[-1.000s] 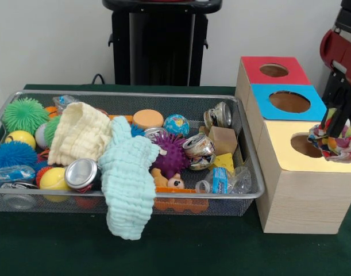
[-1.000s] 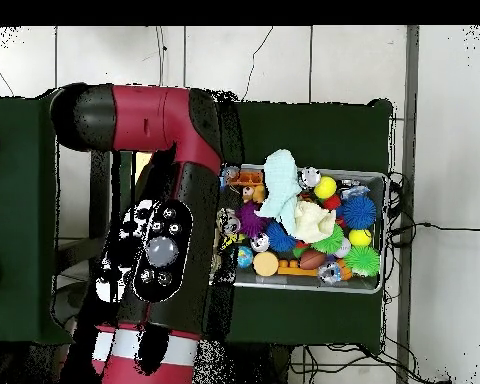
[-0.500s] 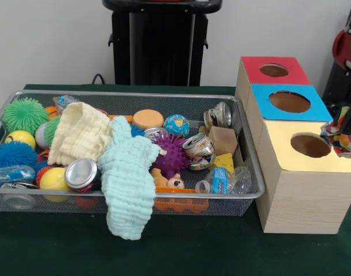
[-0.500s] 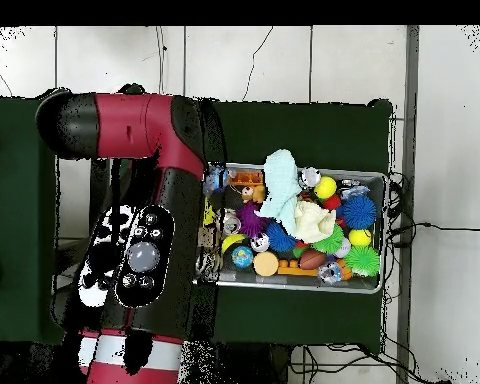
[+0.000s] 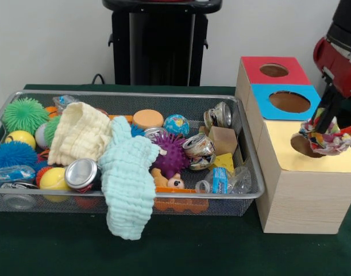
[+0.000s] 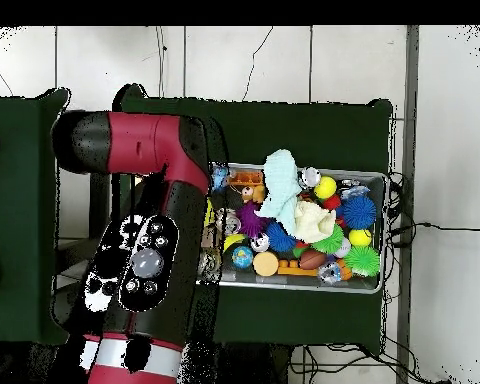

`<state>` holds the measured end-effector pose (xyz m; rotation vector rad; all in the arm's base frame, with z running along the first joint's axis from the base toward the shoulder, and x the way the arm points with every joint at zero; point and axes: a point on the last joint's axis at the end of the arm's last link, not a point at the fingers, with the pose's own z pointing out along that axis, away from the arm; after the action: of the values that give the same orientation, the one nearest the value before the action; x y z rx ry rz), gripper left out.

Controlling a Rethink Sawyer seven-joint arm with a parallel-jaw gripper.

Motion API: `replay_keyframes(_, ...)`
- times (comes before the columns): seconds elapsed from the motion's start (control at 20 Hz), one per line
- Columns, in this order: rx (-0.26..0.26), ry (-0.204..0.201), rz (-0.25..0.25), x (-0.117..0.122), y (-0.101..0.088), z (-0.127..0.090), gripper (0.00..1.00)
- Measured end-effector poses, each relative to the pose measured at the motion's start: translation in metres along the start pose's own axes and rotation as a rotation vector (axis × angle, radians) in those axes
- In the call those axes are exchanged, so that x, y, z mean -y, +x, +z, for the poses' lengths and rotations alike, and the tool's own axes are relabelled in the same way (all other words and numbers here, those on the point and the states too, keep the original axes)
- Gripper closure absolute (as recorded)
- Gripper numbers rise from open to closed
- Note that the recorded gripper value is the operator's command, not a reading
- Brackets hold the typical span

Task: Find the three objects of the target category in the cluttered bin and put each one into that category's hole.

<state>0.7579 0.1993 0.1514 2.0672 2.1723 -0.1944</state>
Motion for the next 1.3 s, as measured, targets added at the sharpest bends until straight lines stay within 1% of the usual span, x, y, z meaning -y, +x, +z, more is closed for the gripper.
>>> replay_keyframes(0.1,0.002,0.009,0.005,0.005,-0.002,0.006,1.0)
replay_keyframes(0.2,0.004,0.009,0.008,0.007,-0.003,0.01,1.0)
replay_keyframes(0.35,0.011,0.001,0.014,0.013,-0.007,0.021,1.0)
replay_keyframes(0.55,0.018,-0.023,0.018,0.014,-0.009,0.03,1.0)
replay_keyframes(0.75,0.021,-0.023,0.012,0.015,-0.005,0.034,1.0)
replay_keyframes(0.8,0.023,-0.016,0.002,0.018,0.002,0.039,1.0)
replay_keyframes(0.95,0.025,-0.007,-0.013,0.023,0.012,0.046,1.0)
replay_keyframes(1.0,0.027,-0.002,-0.023,0.025,0.019,0.049,1.0)
replay_keyframes(1.15,0.029,0.003,-0.036,0.029,0.028,0.053,1.0)
replay_keyframes(1.3,0.03,0.005,-0.043,0.031,0.032,0.055,1.0)
